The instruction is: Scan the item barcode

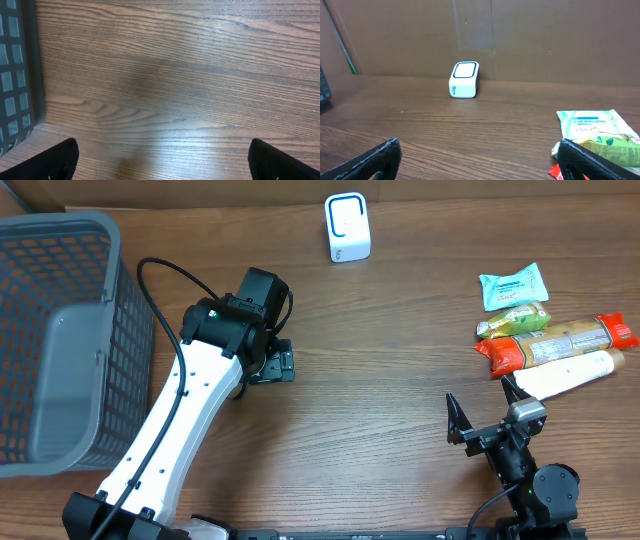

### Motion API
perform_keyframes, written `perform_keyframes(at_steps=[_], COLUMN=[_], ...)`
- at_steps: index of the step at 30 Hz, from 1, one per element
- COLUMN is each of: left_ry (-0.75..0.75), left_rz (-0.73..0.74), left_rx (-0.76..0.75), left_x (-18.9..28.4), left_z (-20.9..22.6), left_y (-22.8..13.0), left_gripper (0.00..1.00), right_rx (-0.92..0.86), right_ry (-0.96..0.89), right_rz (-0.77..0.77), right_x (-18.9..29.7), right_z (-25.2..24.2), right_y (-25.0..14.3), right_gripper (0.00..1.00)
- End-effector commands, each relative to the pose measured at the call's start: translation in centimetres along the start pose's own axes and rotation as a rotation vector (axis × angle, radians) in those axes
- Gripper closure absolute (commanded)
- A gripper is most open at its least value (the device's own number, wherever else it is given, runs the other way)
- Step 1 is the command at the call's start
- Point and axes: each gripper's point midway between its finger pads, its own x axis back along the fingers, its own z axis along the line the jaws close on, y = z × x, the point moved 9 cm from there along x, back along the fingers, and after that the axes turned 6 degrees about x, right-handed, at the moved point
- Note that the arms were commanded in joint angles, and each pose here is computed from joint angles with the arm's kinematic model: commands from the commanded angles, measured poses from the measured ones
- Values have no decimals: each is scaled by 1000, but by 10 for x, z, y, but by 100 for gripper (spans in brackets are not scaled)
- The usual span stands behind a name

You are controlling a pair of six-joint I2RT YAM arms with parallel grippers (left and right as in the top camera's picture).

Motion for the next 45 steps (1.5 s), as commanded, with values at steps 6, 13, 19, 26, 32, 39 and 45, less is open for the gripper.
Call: perform_keyframes(at_steps=[6, 13, 19, 26, 32, 39, 45], left_ry=[12, 12, 20, -360, -559, -523, -476], left_rz=[-6, -6, -108, -549, -848, -1160, -1283], left_rx=[21, 21, 35, 4, 32, -40, -188], left_x=[-1, -1, 12, 42, 33, 13, -15], left_z=[0, 0, 8, 5, 45, 75, 83], left_y=[1, 1, 5, 19, -4, -54, -84], left_gripper=[1, 1, 0, 0, 0, 0, 0], right_rx=[14, 14, 14, 14, 14, 14, 14], right_ry=[-4, -4, -4, -4, -4, -4, -4], right_rz=[-7, -7, -7, -7, -7, -7, -7], right_x=[0, 0, 0, 0, 0, 0, 0], right_z=[0, 0, 0, 0, 0, 0, 0], right_y=[-2, -2, -2, -2, -2, -2, -2], right_gripper=[0, 0, 0, 0, 0, 0, 0])
